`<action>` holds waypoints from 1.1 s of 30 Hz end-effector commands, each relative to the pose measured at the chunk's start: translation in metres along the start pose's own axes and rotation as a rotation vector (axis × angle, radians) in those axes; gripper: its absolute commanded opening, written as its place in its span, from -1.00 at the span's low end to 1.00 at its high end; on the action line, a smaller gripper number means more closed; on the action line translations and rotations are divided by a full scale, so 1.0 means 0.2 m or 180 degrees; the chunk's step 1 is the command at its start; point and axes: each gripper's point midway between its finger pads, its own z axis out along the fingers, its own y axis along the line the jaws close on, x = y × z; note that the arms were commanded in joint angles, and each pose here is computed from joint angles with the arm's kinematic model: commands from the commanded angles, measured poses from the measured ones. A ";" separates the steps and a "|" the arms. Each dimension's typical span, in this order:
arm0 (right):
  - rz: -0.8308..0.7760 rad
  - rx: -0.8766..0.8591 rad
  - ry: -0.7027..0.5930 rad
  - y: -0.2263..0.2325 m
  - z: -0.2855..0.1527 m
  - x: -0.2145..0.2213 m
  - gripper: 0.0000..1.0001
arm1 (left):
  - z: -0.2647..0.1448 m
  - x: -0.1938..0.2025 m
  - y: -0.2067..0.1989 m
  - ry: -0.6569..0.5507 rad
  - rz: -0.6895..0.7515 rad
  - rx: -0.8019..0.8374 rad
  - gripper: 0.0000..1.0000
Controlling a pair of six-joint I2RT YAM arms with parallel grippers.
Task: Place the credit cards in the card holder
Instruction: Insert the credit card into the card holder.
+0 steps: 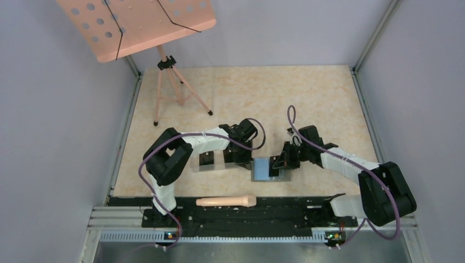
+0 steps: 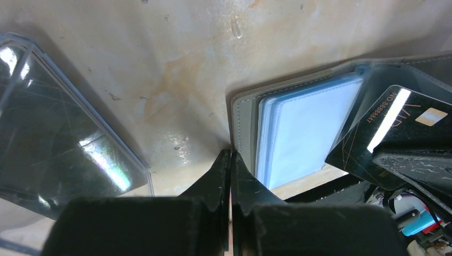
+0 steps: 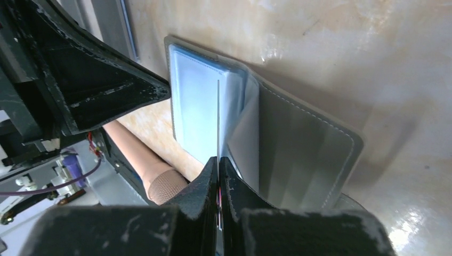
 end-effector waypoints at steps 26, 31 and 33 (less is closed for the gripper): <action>0.0660 0.0070 0.0021 -0.07 0.05 0.03 -1.00 | 0.07 0.07 0.07 0.0139 0.0059 -0.0130 -1.00; 0.0669 -0.0026 0.0113 -0.05 0.06 0.05 -1.00 | 0.08 0.08 0.08 0.0152 0.0064 -0.0138 -1.00; 0.0662 -0.0089 0.0175 -0.04 0.07 0.06 -1.00 | 0.08 0.08 0.08 0.0155 0.0075 -0.0130 -1.00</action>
